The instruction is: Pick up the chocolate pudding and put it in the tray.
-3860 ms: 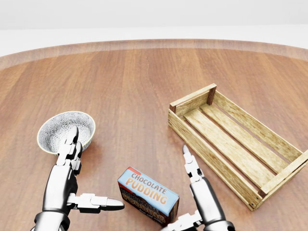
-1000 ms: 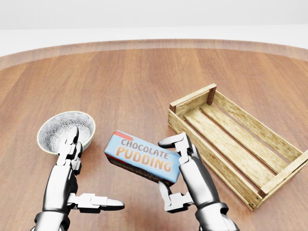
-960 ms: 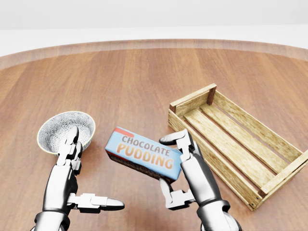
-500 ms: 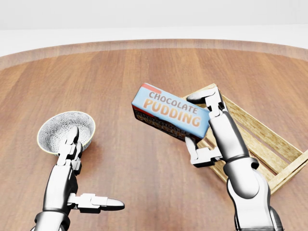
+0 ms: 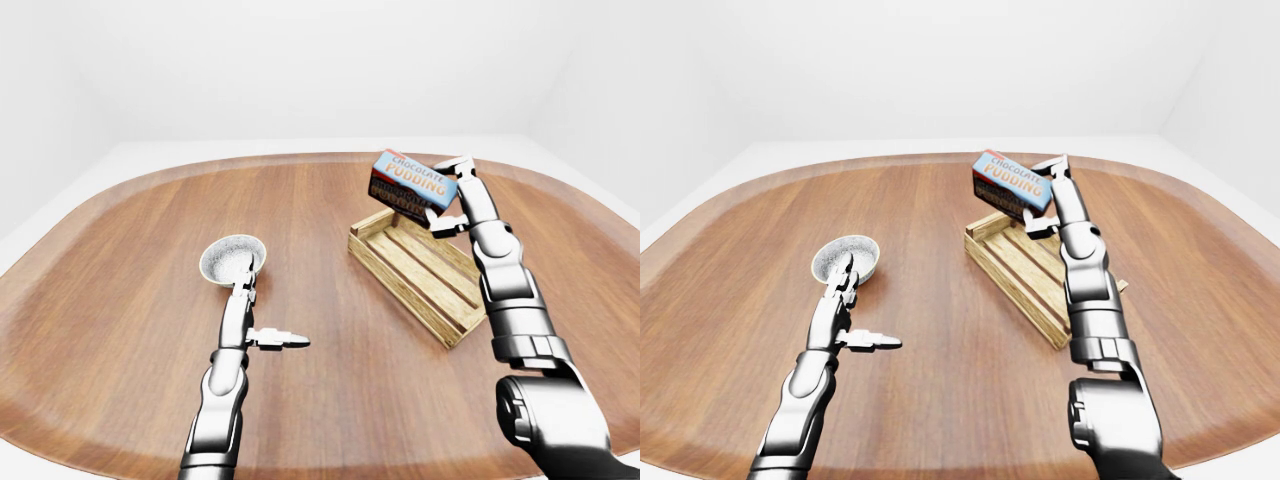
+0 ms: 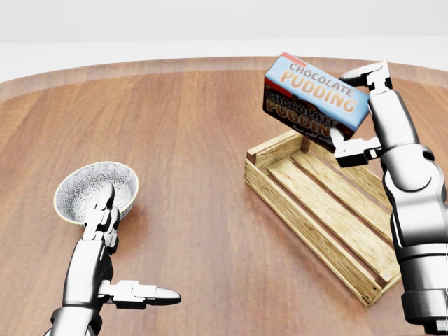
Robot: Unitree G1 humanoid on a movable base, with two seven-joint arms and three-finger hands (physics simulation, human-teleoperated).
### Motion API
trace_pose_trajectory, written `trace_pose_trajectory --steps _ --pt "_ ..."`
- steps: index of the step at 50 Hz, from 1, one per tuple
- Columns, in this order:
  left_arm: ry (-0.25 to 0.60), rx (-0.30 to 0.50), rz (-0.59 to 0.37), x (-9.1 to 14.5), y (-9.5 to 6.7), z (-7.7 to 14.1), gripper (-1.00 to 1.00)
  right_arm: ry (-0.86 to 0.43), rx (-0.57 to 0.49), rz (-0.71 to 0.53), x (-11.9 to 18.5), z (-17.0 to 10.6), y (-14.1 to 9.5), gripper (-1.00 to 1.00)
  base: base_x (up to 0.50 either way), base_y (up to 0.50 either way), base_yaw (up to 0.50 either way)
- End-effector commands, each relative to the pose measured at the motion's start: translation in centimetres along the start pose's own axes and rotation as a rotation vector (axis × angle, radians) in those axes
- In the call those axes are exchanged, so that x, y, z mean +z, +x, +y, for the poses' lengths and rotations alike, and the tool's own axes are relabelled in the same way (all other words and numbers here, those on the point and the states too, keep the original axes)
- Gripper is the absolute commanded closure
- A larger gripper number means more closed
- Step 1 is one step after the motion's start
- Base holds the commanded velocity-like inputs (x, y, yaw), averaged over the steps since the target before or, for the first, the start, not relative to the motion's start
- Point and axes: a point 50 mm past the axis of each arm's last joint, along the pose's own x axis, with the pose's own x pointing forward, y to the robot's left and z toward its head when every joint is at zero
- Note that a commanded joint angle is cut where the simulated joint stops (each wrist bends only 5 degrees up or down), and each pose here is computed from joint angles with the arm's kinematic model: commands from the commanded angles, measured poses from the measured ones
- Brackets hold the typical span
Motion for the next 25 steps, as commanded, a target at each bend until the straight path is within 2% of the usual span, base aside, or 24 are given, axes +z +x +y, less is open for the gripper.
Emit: trace_pose_trajectory --steps 1,8,25 --pt "-0.052 0.005 0.018 -0.1 0.1 0.2 -1.00 0.051 -0.093 0.148 -1.4 -3.3 2.5 1.00 0.00 0.00 0.00" --pt "-0.051 0.003 0.018 0.0 0.0 0.1 -1.00 0.075 -0.090 0.159 -1.7 -3.2 3.2 1.00 0.00 0.00 0.00" --pt "-0.050 0.000 0.018 0.0 0.0 0.1 -1.00 0.088 -0.140 0.221 -2.8 -3.9 3.2 1.00 0.00 0.00 0.00"
